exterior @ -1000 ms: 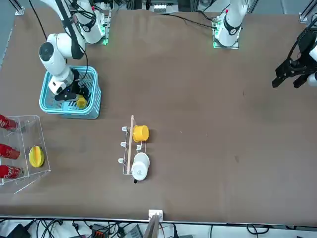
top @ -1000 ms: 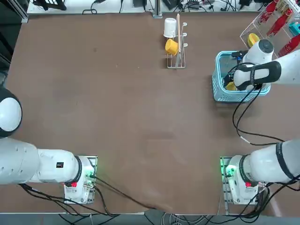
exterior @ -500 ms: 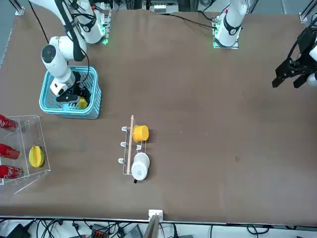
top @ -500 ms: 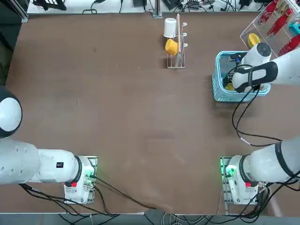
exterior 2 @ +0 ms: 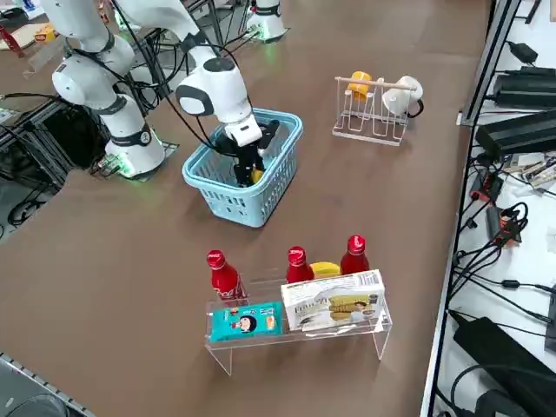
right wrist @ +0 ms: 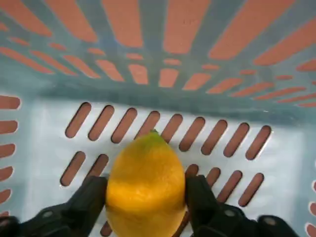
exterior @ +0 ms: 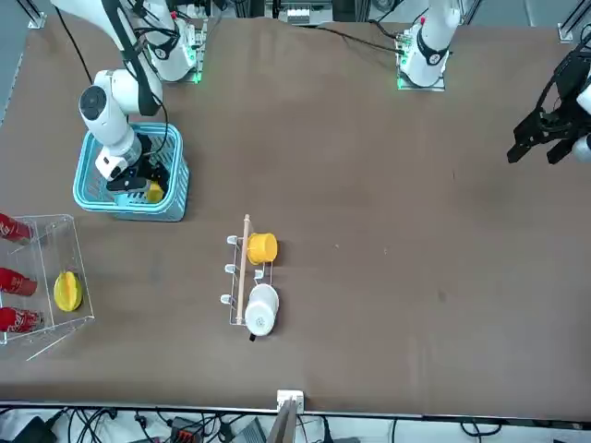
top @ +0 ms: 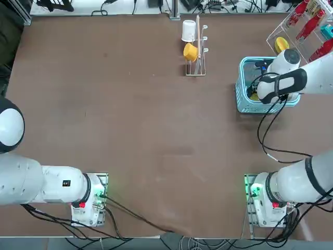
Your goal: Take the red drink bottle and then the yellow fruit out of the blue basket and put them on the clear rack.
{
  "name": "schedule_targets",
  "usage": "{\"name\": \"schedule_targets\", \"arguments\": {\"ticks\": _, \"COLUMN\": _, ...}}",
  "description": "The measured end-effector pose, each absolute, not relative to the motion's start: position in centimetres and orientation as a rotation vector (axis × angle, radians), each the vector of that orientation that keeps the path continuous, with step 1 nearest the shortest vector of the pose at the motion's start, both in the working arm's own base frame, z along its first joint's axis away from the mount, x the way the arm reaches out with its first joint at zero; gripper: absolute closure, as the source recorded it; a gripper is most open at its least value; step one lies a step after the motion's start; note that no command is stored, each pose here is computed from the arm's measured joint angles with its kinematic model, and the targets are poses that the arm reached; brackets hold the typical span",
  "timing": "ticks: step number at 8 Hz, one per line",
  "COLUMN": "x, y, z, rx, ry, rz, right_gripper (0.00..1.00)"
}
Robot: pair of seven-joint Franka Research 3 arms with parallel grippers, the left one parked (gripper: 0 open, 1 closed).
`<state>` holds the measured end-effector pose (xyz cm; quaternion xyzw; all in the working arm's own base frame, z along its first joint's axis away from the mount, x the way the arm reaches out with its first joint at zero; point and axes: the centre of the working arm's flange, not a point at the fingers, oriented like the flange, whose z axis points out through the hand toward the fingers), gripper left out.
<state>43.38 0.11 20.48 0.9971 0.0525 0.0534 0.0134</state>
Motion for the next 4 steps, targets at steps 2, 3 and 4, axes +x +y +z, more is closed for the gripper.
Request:
{"name": "schedule_targets", "arguments": {"ticks": 2, "x": 43.46, "y": 0.03, "z": 20.61, "rx": 3.105, "ry": 0.161, "rz": 0.172, "right_gripper": 0.13}}
{"name": "schedule_targets", "arguments": {"ticks": 3, "x": 43.61, "y": -0.09, "z": 20.87, "rx": 3.104, "ry": 0.156, "rz": 0.182, "right_gripper": 0.13}}
{"name": "schedule_targets", "arguments": {"ticks": 4, "x": 43.90, "y": -0.23, "z": 21.32, "rx": 3.103, "ry": 0.151, "rz": 0.195, "right_gripper": 0.13}}
